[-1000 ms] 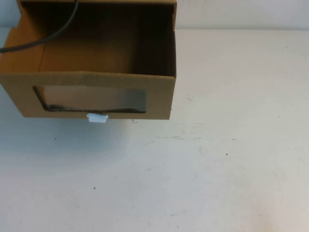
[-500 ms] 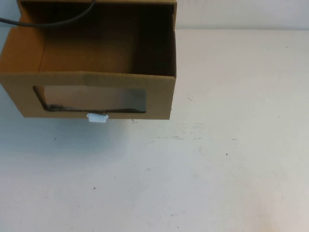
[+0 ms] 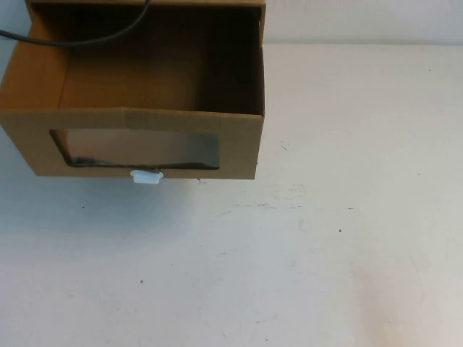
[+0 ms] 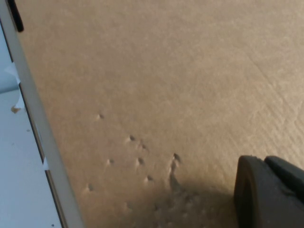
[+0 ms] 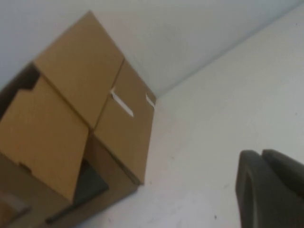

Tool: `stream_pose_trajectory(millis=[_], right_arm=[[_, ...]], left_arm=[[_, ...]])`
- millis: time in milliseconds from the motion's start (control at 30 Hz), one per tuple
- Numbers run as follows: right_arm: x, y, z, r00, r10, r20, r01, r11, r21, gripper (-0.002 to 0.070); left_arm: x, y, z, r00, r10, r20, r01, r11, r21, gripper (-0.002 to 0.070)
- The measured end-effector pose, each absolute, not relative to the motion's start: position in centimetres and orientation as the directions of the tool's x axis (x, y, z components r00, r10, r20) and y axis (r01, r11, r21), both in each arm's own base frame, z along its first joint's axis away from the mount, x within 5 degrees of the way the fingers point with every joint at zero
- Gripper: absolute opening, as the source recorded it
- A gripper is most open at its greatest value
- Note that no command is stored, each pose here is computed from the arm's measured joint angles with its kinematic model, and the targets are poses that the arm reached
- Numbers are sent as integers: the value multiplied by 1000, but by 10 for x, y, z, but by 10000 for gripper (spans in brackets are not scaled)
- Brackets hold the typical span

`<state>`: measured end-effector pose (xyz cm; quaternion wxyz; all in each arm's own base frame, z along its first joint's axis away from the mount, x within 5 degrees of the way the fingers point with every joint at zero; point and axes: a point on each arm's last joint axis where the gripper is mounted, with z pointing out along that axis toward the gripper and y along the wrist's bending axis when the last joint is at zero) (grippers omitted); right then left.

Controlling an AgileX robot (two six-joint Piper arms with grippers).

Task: Close the shoe box
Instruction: Press the shoe box with left arm, then close the shoe box with your right arm

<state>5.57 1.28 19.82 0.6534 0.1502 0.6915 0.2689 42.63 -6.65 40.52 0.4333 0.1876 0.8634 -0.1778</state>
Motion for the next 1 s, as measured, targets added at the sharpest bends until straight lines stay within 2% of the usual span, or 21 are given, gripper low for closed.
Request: stream_pose_trajectory(millis=[133,233,300,433,600,700,800,1000], right_arm=[[56,11,201,-78,659,-748,-133,736,663,-11],[54,17,209,-143,686,-714,-173,692,700,-11],[53,26,223,-239,653,-718,-213,686,695,-11],[61,45,250,-506,465,-726,-250,727,640,-11],[84,53,278,-750,136,-647,-281,820,499,-11],[107,52,292,-808,16,-589,-287,863,417,-11],[129,52,309,-822,-46,-567,-304,878,369,-11],[171,90,340,-794,-244,-557,-461,839,289,-11]], left_arm=[[426,-66,406,-552,170,-816,479,866,-143,-2],[427,-67,405,-555,172,-814,480,865,-145,-2],[427,-67,406,-554,172,-815,481,865,-144,-2],[427,-67,405,-557,174,-812,482,864,-145,-2],[426,-67,405,-559,175,-810,483,863,-147,-2],[426,-67,405,-559,175,-810,483,863,-147,-2],[426,-67,405,-559,175,-810,483,863,-147,-2],[426,-67,405,-560,176,-809,484,863,-147,-2]])
